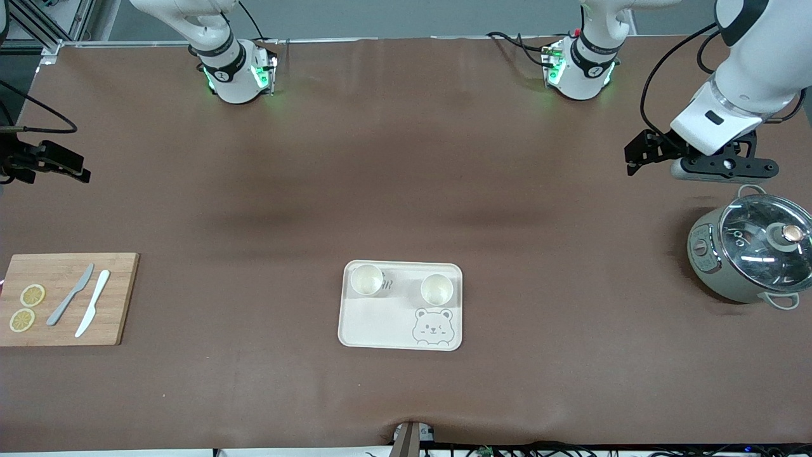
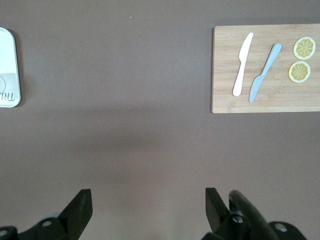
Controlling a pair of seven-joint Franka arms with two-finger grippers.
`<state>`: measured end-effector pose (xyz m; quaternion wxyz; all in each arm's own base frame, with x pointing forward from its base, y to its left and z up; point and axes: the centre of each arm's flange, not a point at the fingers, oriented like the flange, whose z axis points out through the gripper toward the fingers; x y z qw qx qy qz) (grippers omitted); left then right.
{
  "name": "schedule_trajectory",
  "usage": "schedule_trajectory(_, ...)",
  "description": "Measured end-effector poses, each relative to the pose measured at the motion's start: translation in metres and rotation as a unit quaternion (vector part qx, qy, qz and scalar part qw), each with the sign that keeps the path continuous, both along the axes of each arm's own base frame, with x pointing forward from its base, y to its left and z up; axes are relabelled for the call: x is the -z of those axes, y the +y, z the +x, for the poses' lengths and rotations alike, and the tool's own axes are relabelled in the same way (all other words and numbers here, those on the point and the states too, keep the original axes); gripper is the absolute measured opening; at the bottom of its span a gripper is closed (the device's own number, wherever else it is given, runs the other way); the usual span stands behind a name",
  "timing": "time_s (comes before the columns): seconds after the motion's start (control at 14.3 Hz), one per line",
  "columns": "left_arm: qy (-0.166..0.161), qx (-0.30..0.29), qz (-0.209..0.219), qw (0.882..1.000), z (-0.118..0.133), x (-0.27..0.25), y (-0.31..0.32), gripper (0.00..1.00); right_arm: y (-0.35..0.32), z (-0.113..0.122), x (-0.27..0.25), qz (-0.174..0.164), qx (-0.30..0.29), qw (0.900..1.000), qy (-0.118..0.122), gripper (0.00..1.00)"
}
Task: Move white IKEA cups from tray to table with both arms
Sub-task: 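Move the left gripper toward the white cups on the tray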
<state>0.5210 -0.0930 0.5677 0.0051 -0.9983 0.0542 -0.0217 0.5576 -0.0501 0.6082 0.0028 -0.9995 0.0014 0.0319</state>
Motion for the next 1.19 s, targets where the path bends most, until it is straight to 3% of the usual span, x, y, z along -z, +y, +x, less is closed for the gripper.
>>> schedule_trajectory(0.35, -0.013, 0.002, -0.004, 1.0, 0.004, -0.012, -0.002, 1.0, 0.0, 0.001, 0.002, 0.0, 0.0, 1.0, 0.002, 1.0)
schedule_trajectory(0.49, -0.018, -0.001, -0.029, 0.999, 0.008, -0.02, -0.012, 1.0, 0.0, 0.001, 0.002, 0.0, 0.0, 1.0, 0.002, 1.0)
schedule_trajectory(0.77, -0.006, 0.004, -0.046, 0.999, 0.025, -0.009, -0.03, 1.0, -0.001, 0.001, 0.002, 0.0, 0.0, 1.0, 0.002, 1.0)
schedule_trajectory(1.19, 0.009, 0.024, -0.002, 1.0, 0.074, 0.048, -0.151, 1.0, -0.002, 0.01, 0.014, 0.0, 0.001, 1.0, 0.012, 1.0)
